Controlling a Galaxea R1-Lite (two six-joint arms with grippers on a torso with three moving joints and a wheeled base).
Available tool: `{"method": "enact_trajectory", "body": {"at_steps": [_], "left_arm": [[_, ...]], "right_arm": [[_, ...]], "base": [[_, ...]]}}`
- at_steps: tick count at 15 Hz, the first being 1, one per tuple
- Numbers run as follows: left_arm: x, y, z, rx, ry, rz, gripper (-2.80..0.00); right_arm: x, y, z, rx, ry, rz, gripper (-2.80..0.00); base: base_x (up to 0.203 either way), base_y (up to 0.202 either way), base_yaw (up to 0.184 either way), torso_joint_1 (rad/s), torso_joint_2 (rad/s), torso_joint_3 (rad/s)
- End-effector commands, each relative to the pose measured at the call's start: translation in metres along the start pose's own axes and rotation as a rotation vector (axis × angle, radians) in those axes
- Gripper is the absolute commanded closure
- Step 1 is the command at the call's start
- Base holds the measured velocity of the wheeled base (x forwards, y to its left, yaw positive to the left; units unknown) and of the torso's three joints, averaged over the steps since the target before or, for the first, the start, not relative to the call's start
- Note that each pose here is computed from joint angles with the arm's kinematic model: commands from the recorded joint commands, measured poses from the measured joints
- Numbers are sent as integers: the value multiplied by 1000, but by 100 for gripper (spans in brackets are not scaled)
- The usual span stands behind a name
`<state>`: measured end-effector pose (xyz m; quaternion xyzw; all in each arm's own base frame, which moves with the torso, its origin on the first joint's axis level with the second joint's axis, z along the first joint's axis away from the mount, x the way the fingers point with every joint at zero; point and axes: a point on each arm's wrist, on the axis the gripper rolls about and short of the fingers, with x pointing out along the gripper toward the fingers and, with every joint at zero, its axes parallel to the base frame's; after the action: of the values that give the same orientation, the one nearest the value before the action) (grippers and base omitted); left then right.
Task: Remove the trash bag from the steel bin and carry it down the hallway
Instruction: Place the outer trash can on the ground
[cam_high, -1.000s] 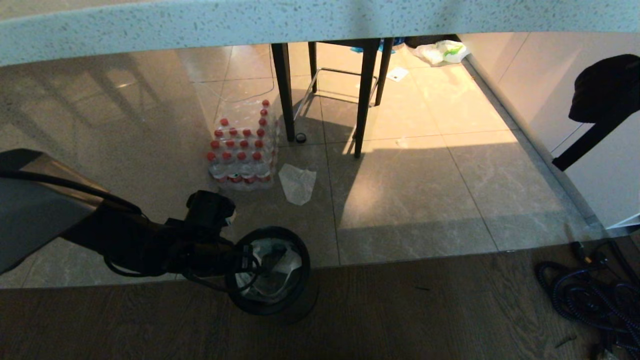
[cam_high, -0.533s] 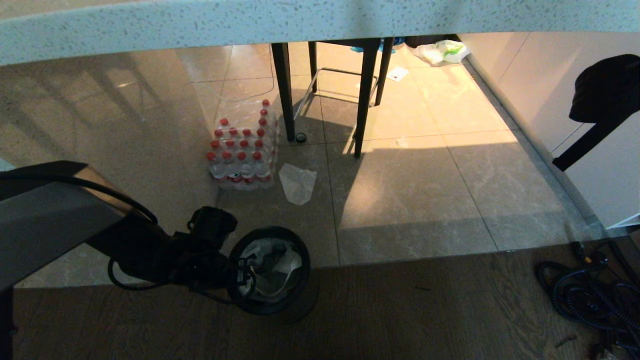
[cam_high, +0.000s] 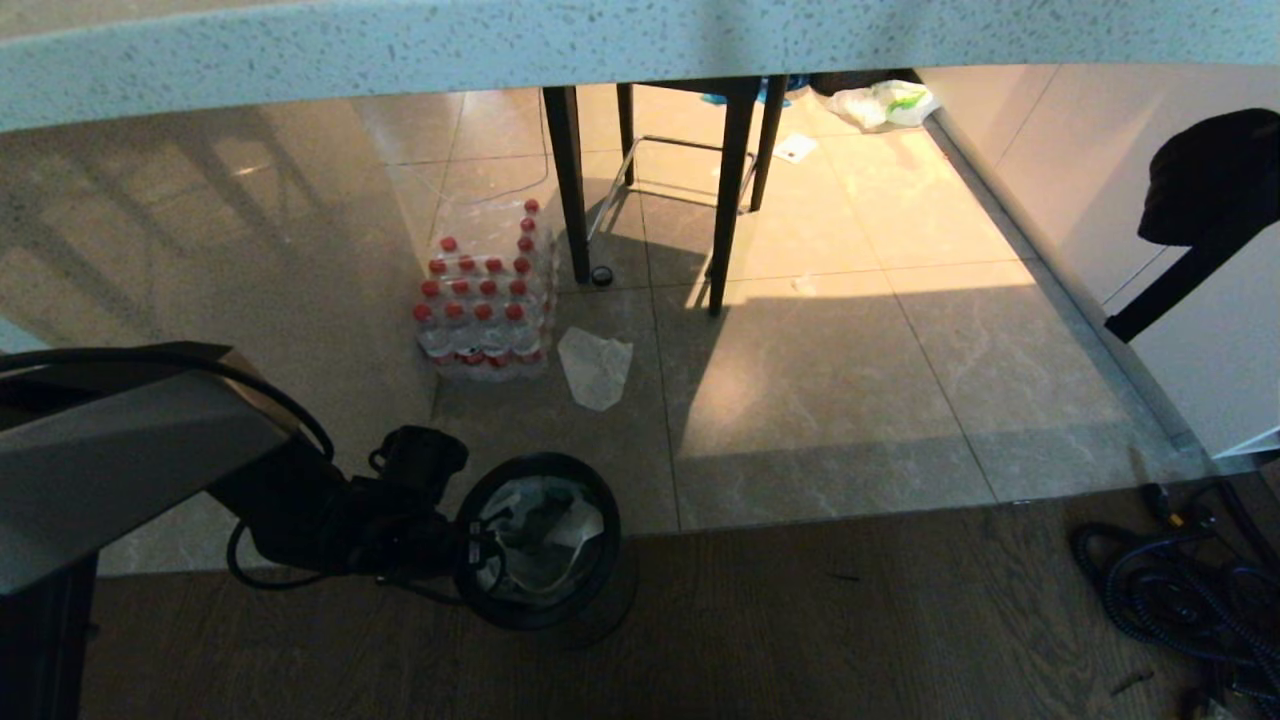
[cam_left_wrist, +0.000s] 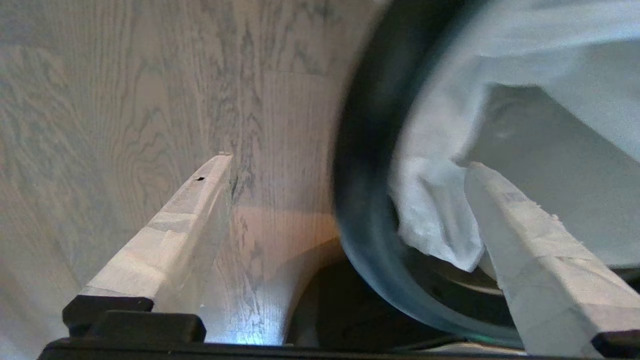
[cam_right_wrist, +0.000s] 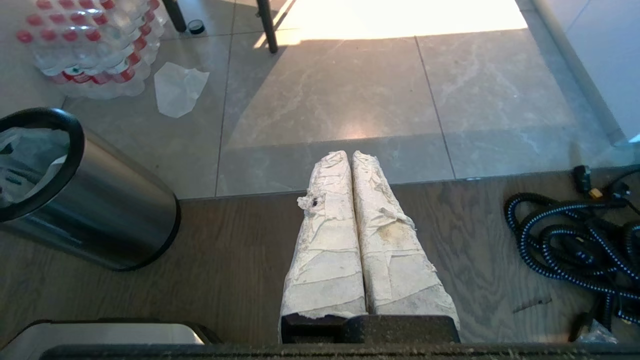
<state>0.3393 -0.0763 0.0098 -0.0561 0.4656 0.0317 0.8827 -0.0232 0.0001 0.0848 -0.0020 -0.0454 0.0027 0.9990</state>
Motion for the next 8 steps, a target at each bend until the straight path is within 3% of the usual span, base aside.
{"method": "enact_trajectory", "body": {"at_steps": [1, 6, 7, 8], "left_arm": [[4, 0, -4, 3, 14, 6, -280], [6, 0, -3, 7, 22, 10, -280], [6, 0, -3, 7, 23, 11, 0], [7, 0, -4, 10, 28, 14, 0]], "right_arm": [[2, 0, -10, 1, 34, 1, 0], [2, 0, -10, 1, 36, 1, 0], [2, 0, -10, -1, 36, 1, 0], [2, 0, -10, 0, 35, 1, 0]], "base": [[0, 0, 0, 0, 0, 0], [0, 0, 0, 0, 0, 0], [0, 0, 0, 0, 0, 0], [0, 0, 0, 0, 0, 0]]}}
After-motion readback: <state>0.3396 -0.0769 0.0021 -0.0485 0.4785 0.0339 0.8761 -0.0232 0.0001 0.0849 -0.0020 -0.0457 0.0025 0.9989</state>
